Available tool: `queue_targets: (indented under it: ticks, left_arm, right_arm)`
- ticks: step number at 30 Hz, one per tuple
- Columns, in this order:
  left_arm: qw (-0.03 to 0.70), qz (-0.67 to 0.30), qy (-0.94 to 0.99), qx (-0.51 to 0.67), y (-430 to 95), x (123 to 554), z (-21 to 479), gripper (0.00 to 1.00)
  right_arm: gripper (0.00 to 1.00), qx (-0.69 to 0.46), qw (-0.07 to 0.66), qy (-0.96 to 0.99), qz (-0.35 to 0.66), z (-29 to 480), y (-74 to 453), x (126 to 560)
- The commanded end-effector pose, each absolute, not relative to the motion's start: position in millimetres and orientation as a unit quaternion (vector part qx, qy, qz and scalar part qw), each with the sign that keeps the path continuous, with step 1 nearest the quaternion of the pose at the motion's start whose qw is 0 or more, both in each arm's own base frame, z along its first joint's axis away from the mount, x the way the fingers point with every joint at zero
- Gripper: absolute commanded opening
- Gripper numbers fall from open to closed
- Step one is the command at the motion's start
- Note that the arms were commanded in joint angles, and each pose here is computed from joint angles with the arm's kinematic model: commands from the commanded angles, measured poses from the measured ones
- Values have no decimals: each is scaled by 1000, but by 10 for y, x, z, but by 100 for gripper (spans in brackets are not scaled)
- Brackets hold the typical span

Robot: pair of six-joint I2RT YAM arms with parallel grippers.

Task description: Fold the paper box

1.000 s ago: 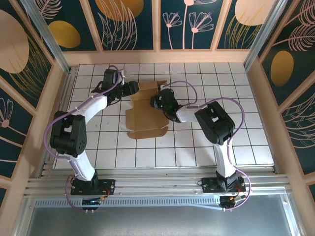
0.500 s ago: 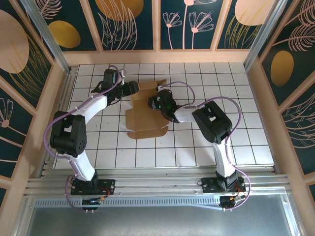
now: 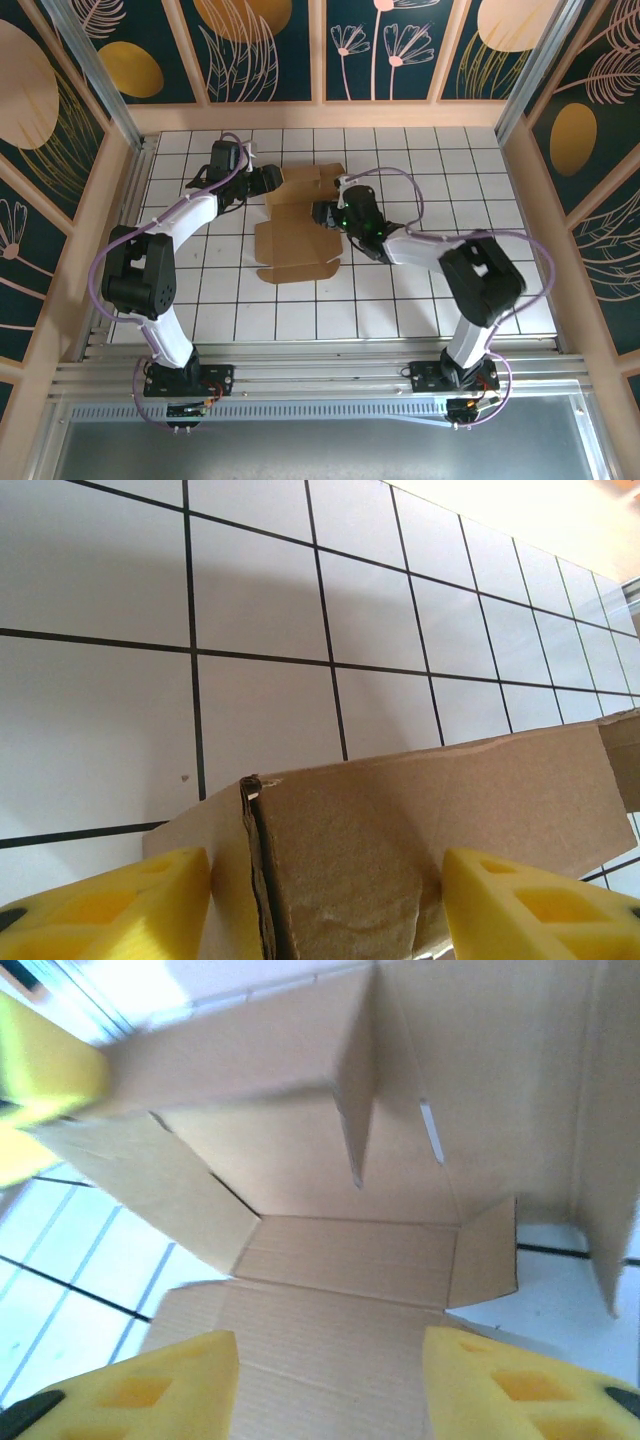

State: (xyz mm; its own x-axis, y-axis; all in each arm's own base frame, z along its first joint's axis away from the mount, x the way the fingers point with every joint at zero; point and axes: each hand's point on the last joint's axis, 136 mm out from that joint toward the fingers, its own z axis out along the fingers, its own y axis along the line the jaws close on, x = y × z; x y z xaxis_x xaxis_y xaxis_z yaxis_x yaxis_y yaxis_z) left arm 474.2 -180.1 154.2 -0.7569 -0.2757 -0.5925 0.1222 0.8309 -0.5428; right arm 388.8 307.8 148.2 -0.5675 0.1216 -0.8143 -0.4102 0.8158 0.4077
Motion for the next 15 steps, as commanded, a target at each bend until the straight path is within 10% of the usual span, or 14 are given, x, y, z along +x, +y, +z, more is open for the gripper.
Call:
queue_targets:
  ticks: [1, 15]
  left_arm:
    - [346, -288, 892, -39, -1823, 4734, 1618, 62]
    - [345, -292, 891, -36, -1830, 4697, 1639, 62]
  right_arm:
    - [58, -113, 492, 812, 292, 1938, 2940, 3746]
    - [68, -181, 424, 854, 243, 1753, 2587, 4636]
